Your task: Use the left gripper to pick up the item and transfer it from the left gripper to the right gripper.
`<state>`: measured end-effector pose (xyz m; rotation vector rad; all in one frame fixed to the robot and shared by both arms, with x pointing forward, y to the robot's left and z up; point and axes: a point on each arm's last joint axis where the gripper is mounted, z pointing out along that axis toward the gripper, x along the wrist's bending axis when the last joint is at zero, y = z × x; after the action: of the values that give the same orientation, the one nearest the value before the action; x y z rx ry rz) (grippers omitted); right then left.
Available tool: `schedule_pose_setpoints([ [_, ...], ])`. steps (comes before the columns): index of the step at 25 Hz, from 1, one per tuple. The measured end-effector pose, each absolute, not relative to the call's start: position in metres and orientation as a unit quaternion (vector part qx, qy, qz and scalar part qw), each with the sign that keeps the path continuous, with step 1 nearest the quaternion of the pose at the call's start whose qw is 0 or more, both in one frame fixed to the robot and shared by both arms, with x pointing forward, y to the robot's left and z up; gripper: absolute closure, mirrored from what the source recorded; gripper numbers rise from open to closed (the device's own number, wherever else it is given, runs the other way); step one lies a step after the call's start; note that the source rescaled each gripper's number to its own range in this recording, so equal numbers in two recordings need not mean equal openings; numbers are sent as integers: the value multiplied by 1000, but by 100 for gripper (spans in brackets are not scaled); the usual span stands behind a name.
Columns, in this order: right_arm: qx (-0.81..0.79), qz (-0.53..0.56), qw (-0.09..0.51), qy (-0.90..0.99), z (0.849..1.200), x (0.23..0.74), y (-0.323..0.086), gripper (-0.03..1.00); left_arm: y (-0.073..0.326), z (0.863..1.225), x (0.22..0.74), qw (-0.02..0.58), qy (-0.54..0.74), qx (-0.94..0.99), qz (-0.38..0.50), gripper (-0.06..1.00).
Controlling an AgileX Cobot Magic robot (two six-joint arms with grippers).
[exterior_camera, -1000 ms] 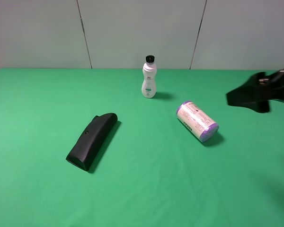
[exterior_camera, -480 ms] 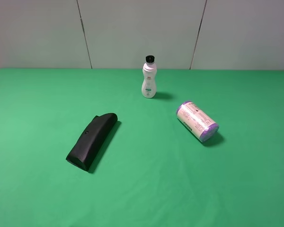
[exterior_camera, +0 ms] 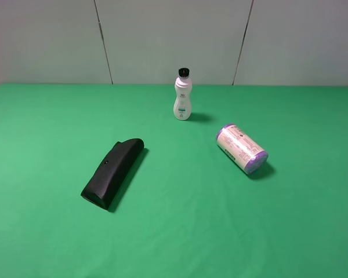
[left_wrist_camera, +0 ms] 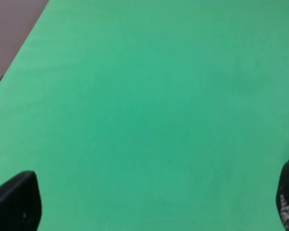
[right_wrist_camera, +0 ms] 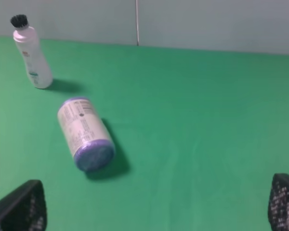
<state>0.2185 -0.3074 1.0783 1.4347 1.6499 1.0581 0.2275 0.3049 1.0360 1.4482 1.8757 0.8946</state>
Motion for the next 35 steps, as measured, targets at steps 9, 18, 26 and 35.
schedule_pose_setpoints([
  [9, 537, 421, 330, 652, 1054, 234, -299, -3, 305, 1036, 228, 300, 707, 545, 337, 0],
  [18, 534, 426, 333, 649, 1056, 234, -298, -3, 305, 1036, 228, 300, 707, 545, 337, 0],
  [26, 563, 411, 352, 624, 1056, 234, -298, -3, 305, 1036, 228, 300, 707, 545, 337, 0],
  [35, 597, 391, 375, 591, 1056, 235, -297, -3, 305, 1036, 228, 300, 707, 545, 337, 0],
])
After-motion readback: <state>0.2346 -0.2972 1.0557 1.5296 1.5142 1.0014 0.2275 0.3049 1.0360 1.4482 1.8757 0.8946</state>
